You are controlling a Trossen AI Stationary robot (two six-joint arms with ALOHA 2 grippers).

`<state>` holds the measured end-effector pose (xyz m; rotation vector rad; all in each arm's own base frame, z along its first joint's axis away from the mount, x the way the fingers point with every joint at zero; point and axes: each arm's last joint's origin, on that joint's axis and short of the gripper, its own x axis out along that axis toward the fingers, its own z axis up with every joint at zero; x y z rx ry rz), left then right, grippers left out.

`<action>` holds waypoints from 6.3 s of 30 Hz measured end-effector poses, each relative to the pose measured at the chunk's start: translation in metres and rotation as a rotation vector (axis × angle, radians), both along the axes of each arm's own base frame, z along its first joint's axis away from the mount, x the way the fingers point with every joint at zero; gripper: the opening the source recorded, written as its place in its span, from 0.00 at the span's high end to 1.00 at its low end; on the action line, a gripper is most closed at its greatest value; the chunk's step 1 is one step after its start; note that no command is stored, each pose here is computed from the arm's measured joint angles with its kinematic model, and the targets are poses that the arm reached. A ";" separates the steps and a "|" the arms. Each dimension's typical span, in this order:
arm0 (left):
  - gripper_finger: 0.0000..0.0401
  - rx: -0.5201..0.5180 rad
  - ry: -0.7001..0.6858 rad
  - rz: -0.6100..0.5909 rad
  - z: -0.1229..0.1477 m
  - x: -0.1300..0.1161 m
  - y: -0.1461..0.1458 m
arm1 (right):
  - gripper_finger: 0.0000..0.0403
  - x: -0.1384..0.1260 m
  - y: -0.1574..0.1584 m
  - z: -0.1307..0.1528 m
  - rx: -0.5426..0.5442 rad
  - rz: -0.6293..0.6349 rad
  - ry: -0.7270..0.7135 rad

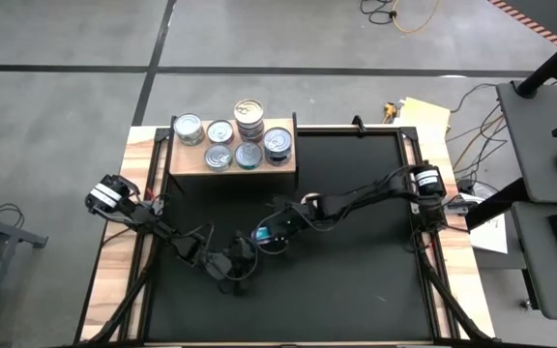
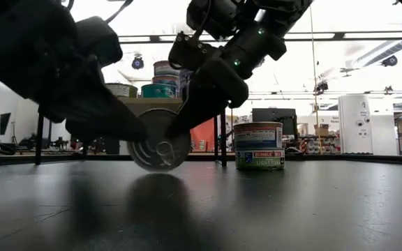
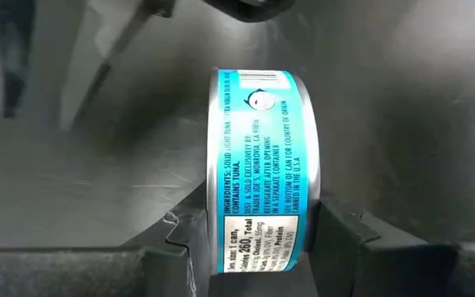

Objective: Stack canned seafood by type on shelf
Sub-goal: Put the yellow/blue tuna can on the shelf

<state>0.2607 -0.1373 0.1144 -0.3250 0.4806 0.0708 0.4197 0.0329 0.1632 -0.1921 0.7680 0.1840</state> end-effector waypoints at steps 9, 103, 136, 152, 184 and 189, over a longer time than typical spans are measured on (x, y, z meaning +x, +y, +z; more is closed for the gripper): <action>0.78 -0.024 -0.037 -0.010 0.014 0.010 -0.013 | 0.66 -0.001 -0.010 0.024 -0.011 0.077 -0.089; 0.49 1.402 0.060 -0.553 0.141 -0.011 -0.007 | 0.66 -0.104 0.094 -0.014 1.456 -0.595 -0.689; 0.42 1.640 0.226 -0.344 0.116 -0.012 -0.034 | 0.66 -0.073 0.049 -0.016 1.588 -0.373 -0.633; 0.49 1.675 0.210 -0.373 0.117 -0.010 -0.036 | 0.66 -0.058 0.054 -0.009 1.561 -0.353 -0.595; 0.69 1.534 0.240 -0.157 0.116 -0.021 -0.026 | 0.35 -0.054 0.067 -0.005 1.543 -0.288 -0.545; 0.69 1.484 0.190 -0.132 0.132 -0.040 -0.012 | 0.39 -0.055 0.070 -0.005 1.474 -0.230 -0.557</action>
